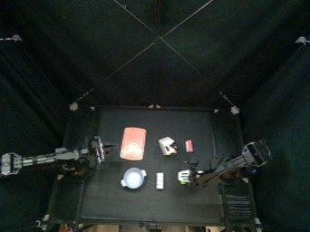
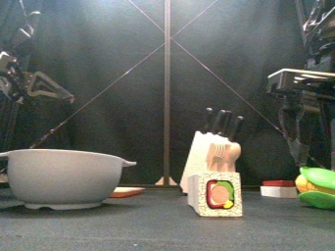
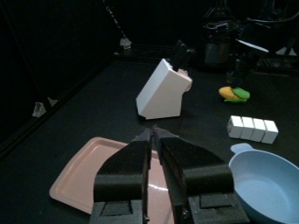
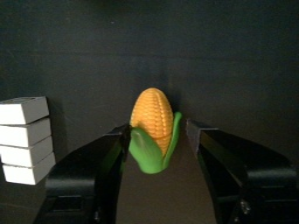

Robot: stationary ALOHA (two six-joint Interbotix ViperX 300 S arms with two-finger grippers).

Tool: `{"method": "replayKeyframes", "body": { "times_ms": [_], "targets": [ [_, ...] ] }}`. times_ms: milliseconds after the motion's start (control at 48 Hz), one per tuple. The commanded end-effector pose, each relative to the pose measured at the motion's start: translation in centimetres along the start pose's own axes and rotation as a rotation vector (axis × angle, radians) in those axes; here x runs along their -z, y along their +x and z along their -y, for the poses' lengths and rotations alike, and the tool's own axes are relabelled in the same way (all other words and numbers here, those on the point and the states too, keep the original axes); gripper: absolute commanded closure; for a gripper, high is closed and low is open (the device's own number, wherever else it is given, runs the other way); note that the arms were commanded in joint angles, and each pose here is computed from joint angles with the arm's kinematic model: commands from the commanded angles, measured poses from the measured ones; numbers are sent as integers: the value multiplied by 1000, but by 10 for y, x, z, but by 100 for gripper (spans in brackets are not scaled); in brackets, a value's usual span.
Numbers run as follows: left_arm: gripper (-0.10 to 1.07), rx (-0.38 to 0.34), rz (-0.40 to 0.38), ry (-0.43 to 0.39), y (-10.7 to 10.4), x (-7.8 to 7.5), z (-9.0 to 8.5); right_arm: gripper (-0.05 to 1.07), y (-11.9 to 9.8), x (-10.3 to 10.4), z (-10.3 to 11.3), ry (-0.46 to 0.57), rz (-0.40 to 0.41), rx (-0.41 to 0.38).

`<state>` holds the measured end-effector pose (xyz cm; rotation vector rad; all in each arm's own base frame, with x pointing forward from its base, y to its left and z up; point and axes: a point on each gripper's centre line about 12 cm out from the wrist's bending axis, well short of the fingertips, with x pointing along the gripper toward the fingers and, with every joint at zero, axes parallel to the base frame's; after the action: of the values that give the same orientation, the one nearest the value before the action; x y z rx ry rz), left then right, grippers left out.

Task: Put corn right of sushi roll

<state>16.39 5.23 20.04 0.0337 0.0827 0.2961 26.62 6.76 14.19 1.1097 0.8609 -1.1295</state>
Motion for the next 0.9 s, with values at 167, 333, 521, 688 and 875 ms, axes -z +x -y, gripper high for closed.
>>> {"method": "replayKeyframes", "body": {
  "times_ms": [167, 333, 521, 688, 875],
  "targets": [
    [43, -4, 18, -1, 2, -6, -1, 11, -2, 1, -3, 1, -21, -34],
    [43, -4, 17, -1, 2, -5, -1, 11, -2, 1, -2, -9, -23, -35],
    [43, -3, 18, 0, 2, -6, -1, 11, -5, -1, -3, -13, -25, -49],
    [43, -2, 20, 2, 2, -6, -1, 11, -18, -6, -1, -11, -40, -93],
    [43, -2, 17, 2, 2, -6, -1, 11, -40, -13, 0, -31, -63, -172]
  ]
}}
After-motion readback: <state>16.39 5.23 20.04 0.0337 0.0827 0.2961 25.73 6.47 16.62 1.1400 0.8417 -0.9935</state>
